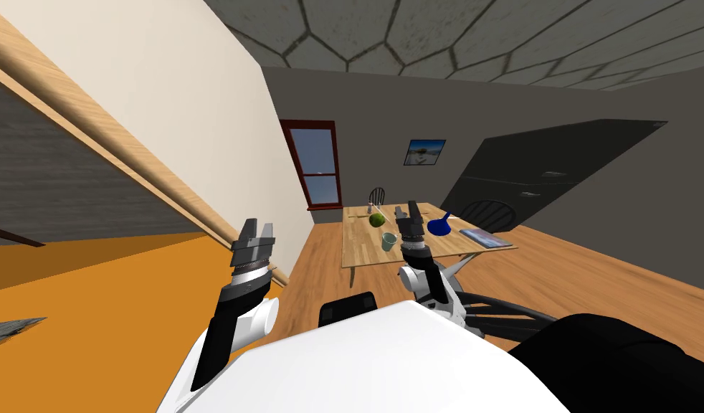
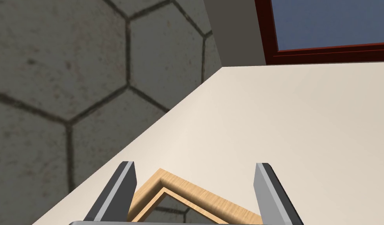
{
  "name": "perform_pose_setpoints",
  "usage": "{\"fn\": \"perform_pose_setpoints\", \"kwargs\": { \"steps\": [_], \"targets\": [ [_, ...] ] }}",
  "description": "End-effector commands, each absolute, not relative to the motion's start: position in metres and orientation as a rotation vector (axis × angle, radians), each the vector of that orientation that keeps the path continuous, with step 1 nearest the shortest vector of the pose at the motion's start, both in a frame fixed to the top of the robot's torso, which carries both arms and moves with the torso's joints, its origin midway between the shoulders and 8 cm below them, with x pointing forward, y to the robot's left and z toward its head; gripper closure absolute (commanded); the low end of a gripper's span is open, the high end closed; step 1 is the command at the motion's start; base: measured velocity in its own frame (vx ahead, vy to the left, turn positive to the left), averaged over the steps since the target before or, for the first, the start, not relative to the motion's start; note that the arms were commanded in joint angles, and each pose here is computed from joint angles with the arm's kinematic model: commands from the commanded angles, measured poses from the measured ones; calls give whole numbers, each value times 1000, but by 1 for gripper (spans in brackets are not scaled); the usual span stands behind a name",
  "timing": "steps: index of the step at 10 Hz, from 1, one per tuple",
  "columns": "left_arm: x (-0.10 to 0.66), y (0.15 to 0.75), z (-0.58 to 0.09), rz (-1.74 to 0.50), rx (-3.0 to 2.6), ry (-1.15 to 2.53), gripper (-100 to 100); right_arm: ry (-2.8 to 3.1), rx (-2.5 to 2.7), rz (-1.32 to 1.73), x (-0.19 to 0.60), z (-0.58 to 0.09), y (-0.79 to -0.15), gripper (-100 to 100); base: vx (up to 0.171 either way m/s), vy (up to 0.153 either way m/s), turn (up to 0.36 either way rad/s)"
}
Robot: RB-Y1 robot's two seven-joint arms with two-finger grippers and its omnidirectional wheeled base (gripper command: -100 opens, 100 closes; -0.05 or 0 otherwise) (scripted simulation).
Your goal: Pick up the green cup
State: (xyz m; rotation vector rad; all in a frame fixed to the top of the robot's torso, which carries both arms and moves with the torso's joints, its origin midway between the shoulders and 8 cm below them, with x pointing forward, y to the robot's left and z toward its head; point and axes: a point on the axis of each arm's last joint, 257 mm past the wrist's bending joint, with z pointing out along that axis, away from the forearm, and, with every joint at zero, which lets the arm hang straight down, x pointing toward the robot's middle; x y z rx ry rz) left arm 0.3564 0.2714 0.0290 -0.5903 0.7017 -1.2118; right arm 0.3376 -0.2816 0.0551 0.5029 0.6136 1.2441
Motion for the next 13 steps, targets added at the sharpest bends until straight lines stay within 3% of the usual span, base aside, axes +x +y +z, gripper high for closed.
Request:
{"fn": "perform_pose_setpoints", "kwargs": {
  "steps": [1, 13],
  "targets": [
    [356, 271, 29, -1212, -590, 702, 0, 687, 486, 1215, 349, 42, -279, -100, -26, 120, -16],
    [356, 271, 29, -1212, -590, 702, 0, 1119, 321, 991, 397, -49, -275, -100, -11, 113, -2]
  ]
}}
